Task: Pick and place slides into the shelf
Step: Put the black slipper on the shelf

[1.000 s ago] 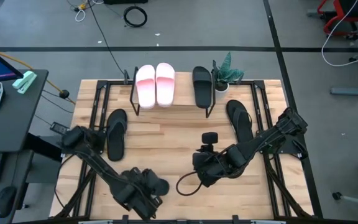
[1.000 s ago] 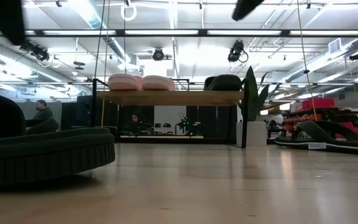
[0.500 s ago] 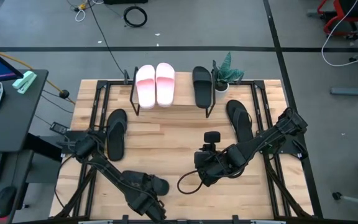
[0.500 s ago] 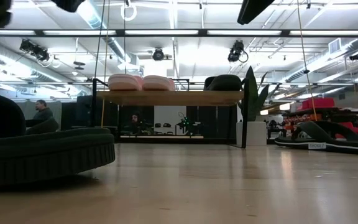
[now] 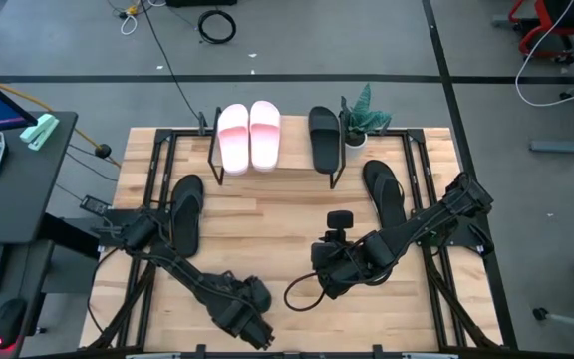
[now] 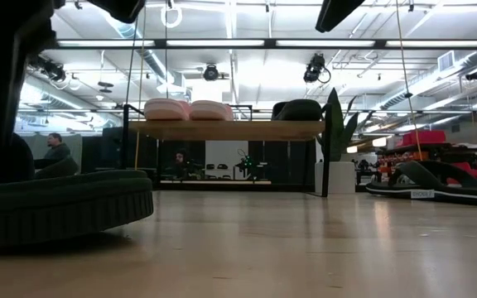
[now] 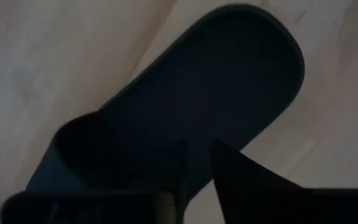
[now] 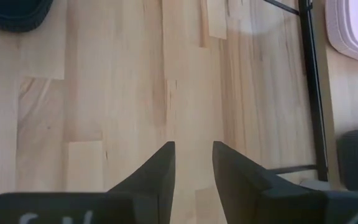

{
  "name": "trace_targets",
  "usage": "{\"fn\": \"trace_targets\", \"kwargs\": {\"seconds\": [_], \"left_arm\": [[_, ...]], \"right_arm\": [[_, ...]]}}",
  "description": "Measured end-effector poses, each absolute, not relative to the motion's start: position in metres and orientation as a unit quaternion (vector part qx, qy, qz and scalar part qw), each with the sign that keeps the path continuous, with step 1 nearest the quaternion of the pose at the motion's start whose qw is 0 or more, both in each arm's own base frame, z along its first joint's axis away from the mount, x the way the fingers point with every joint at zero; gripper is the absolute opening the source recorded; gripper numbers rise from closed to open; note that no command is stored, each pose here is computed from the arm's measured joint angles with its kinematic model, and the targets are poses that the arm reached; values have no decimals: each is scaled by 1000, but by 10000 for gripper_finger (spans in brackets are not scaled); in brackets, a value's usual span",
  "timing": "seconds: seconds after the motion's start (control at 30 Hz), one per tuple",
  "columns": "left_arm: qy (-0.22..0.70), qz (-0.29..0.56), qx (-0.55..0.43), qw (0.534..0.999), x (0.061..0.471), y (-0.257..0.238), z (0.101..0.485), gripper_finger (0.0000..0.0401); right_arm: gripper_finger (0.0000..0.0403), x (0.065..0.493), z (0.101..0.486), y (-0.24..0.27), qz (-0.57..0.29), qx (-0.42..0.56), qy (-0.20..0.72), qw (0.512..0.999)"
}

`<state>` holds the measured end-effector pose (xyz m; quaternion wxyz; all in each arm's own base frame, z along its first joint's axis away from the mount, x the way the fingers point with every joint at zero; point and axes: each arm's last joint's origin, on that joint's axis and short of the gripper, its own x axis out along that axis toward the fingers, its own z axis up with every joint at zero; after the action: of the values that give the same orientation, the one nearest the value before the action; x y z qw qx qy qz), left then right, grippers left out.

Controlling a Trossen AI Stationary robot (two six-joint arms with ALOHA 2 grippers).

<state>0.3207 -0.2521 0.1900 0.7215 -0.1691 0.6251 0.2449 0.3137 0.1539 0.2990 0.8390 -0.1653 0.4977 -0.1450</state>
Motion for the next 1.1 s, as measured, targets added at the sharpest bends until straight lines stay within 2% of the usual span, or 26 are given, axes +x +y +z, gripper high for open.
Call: {"fn": "trace_targets", "kwargs": {"seconds": [0.13,0.33,0.4,0.8,0.97,1.1], "left_arm": [[642,254,-173,703,321,-246,190,125],[695,322,-183,617,316,-224,192,157],[703,344,-183,595,314,-219,194,154],[714,365,-196,565,312,-215,195,102],[713,370,-197,562,312,-215,195,88],[725,340,-178,572,312,-215,195,82]], "right_arm": [[113,314,299,153,-150,-182,492,838],[113,314,301,152,-170,-200,478,838],[113,314,301,152,-171,-200,478,838],[113,314,301,152,-171,-200,478,838],[113,314,301,152,-171,-200,478,838],[113,314,301,152,-171,-200,478,838]]}}
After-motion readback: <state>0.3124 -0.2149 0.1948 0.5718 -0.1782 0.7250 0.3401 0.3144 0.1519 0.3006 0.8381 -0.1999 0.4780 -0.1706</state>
